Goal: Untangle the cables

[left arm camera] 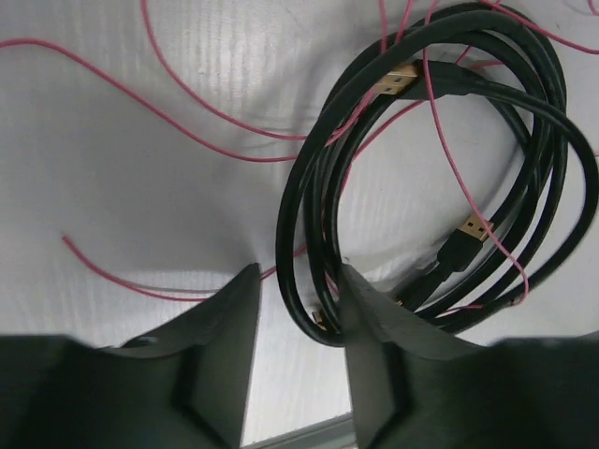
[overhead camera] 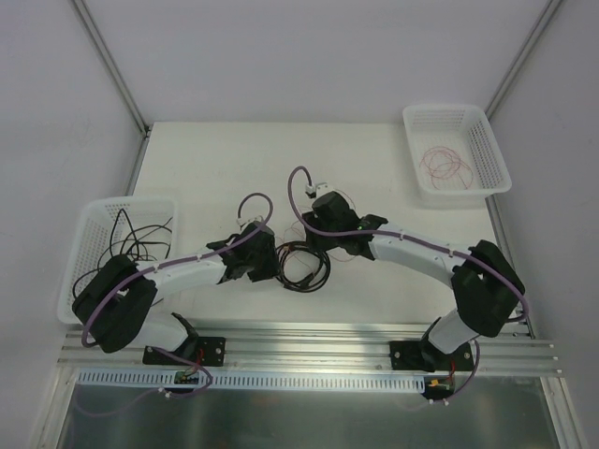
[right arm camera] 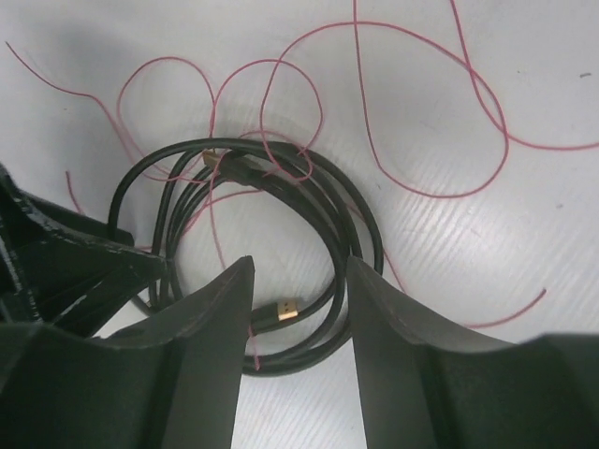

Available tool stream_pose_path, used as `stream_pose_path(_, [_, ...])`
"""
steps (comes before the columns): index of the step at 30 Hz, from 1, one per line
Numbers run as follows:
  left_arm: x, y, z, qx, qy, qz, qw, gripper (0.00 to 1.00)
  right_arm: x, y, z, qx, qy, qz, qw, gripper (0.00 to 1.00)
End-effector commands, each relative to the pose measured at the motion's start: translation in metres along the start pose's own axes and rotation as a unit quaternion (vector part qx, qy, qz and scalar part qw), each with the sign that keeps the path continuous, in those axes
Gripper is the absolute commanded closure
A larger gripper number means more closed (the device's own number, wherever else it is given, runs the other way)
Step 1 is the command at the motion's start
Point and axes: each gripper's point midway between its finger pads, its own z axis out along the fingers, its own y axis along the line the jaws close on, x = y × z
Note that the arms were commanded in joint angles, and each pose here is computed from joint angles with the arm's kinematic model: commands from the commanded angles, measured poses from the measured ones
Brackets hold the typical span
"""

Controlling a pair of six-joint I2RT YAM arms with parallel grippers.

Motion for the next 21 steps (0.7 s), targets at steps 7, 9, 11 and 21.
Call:
stream_pose_path(7, [-0.002, -0.007, 0.005, -0.003, -0.018, 0.008, 1.000, 1.00, -0.031, 0.023, 0.042, -0.062, -0.036, -0.065, 0.995, 0.51])
stream_pose_path(9, [-0.001, -0.007, 0.004, -0.001, -0.019, 0.011, 1.000, 1.00, -0.026, 0.020, 0.053, -0.055, -0.027, -0.069, 0.996, 0.50])
stream_pose_path(11, [0.000, -0.006, 0.003, 0.000, -0.017, 0.016, 1.000, 1.00, -0.028, 0.019, 0.058, -0.048, -0.027, -0.075, 0.996, 0.50])
stream_pose_path(21, [0.004, -0.003, 0.001, -0.002, -0.006, 0.033, 0.999, 1.00, -0.008, -0.004, 0.061, -0.011, 0.002, -0.078, 0.997, 0.52])
